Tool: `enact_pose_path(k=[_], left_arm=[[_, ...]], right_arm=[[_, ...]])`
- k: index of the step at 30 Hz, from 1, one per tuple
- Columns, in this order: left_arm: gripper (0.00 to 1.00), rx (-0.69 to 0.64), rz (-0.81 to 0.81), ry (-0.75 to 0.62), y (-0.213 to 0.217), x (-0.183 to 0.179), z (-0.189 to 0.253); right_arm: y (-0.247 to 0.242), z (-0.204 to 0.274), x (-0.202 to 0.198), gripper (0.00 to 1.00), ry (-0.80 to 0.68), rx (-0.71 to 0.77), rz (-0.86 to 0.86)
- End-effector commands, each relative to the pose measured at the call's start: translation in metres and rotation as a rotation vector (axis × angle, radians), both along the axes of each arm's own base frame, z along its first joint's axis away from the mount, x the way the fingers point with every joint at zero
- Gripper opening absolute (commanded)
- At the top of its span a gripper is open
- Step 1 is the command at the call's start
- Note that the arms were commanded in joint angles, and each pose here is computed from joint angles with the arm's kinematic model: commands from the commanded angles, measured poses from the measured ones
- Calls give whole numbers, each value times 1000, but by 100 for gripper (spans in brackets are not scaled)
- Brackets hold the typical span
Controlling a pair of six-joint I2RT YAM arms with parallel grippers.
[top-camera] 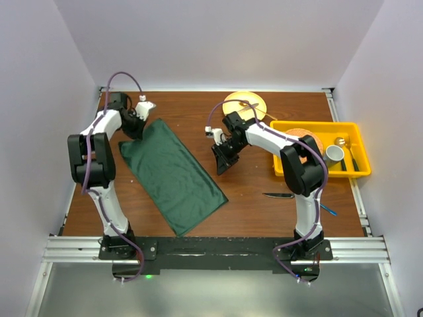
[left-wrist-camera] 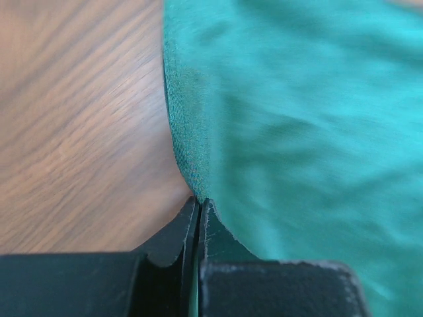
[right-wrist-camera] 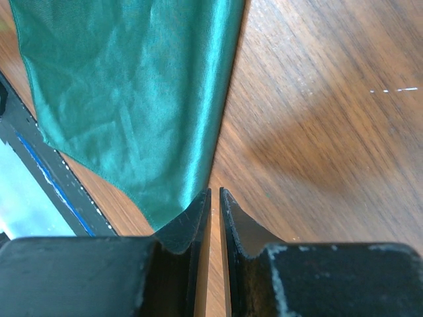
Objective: Fold the napkin into a case and place the utensils inside
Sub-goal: Pick up the rectangle-folded napkin at the center of the board, then fold the rectangle-folded napkin at the center of the board, then smooth out the square-folded napkin at the center of the board.
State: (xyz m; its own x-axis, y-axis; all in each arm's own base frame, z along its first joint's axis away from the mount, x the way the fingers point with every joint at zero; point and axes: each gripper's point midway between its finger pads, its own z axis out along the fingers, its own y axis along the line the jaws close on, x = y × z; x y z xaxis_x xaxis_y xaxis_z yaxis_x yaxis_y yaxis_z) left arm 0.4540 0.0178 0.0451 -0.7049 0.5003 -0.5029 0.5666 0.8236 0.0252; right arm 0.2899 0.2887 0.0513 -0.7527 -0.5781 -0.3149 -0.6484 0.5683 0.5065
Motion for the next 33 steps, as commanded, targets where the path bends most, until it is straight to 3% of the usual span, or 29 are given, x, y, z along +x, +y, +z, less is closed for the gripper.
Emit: enact_pose_path(k=[1,10,15,16,17,19,21,23,26,28,33], left_arm=[[0,-82,-150,-120,-72,-26,85],[0,-195,-365,91,-167,-156,62],[0,-236,-438,225,-197,-217,34],[3,-250,-458,246,-202,-226,32],[16,-265,-470,268,-203,-234,30],[32,-320,-528,301,-208,-249,37],[49,-353,-568,280,-213,-250,52],[56,-383,-589,216,-209,-239,77],[57,-469,-522,122,-192,-207,113],[57,-432,-410,71,-169,-178,114],[55,-319,-211,78,-126,-140,70]], right_arm=[[-8,9,7,14,-24,2,-19],[-23,12,19,14,-21,-7,-68],[-29,9,22,16,-22,-17,-69],[-30,9,21,16,-17,-20,-68],[-29,9,20,17,-16,-20,-63],[-30,11,20,17,-19,-19,-62],[-30,12,21,18,-25,-17,-57],[-29,14,20,19,-23,-9,-50],[-24,18,20,22,-15,14,-44],[-17,23,19,23,-9,41,-38],[8,31,13,24,-19,86,-5]])
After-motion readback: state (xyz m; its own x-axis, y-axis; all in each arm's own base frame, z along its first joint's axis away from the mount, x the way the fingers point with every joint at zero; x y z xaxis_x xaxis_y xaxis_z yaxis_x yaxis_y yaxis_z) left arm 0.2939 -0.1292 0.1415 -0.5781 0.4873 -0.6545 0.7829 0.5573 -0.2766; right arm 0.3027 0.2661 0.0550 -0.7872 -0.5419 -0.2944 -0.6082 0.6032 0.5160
